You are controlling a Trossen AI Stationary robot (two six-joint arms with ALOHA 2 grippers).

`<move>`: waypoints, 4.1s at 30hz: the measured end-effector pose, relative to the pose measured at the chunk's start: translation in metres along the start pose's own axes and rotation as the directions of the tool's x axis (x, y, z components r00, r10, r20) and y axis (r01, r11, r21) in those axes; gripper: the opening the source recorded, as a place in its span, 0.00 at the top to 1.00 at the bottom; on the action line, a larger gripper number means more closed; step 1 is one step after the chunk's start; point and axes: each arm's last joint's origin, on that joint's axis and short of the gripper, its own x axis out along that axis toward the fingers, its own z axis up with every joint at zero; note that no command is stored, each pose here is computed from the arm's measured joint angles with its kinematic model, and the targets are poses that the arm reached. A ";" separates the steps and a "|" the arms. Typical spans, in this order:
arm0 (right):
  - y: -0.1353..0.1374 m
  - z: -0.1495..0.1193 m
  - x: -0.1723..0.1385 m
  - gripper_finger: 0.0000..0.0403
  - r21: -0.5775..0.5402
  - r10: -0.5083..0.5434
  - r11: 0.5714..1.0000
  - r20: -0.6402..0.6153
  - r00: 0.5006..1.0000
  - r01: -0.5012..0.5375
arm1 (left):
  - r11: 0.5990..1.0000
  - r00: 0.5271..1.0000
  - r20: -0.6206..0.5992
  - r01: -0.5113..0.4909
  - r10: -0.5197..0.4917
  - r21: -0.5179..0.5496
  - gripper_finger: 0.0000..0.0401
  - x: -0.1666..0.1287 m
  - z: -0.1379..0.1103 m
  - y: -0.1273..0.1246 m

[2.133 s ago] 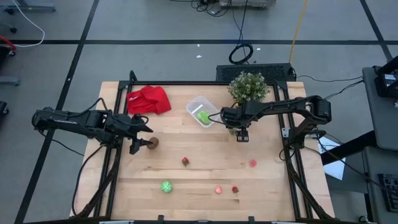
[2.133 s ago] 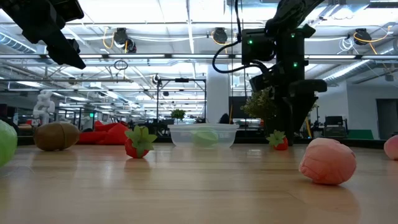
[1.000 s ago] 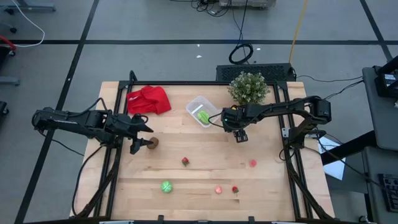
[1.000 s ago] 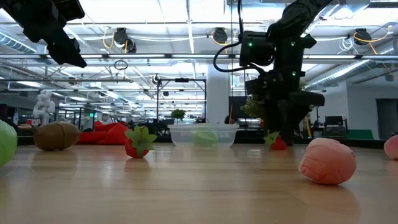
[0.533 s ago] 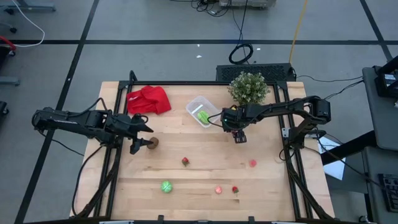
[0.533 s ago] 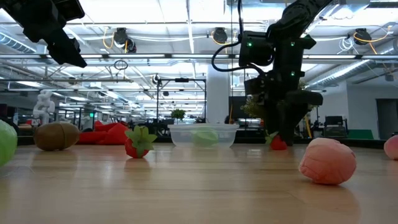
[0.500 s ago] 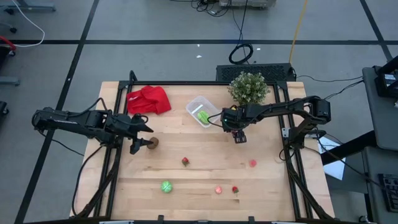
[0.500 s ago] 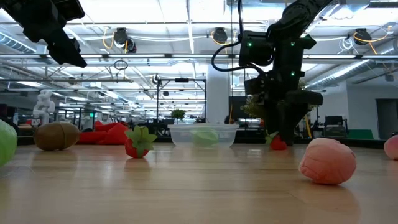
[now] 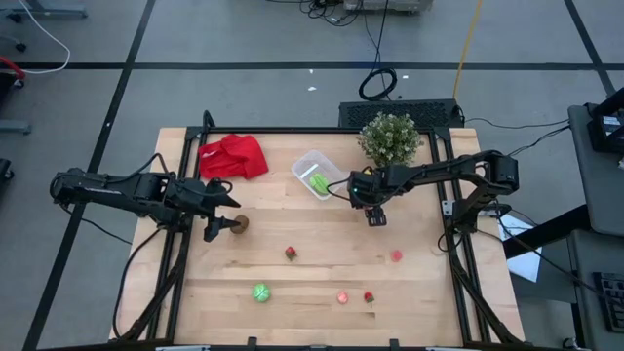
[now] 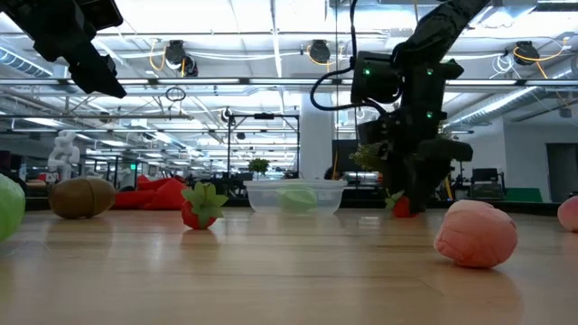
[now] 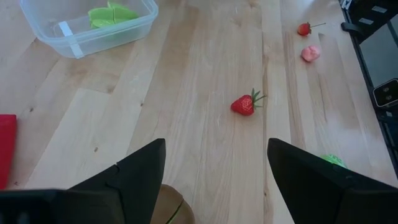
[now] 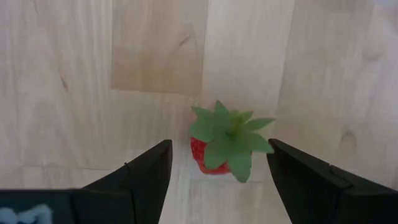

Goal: Pick and placing Produce into tupperware
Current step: Put the top right red strawberry into the transparent bin

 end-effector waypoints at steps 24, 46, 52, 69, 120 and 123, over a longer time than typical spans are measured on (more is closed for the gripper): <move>-0.001 0.003 0.000 0.49 0.013 -0.013 1.000 0.035 0.999 0.013 | 1.000 1.000 0.000 0.000 0.000 -0.001 0.29 0.000 0.000 0.000; -0.001 0.004 -0.001 0.67 0.034 -0.016 0.999 0.030 0.999 0.015 | 1.000 1.000 0.000 0.000 0.000 0.002 0.29 0.000 0.000 0.000; -0.005 0.012 -0.011 0.67 0.040 -0.016 0.999 0.033 0.999 0.015 | 1.000 1.000 0.000 0.000 0.000 0.001 0.29 0.000 0.000 0.000; -0.024 0.063 -0.069 0.67 0.014 -0.085 0.996 0.242 0.967 0.084 | 1.000 1.000 0.000 0.000 0.000 -0.011 0.29 0.000 0.000 0.000; -0.111 0.146 -0.030 0.67 0.014 -0.052 0.999 0.393 0.918 0.051 | 0.998 1.000 0.002 -0.008 0.008 0.063 0.29 0.000 0.000 0.000; -0.113 0.146 -0.025 0.67 0.017 -0.051 0.999 0.386 0.921 0.048 | 0.998 1.000 0.002 -0.008 0.008 0.063 0.29 0.000 0.000 0.000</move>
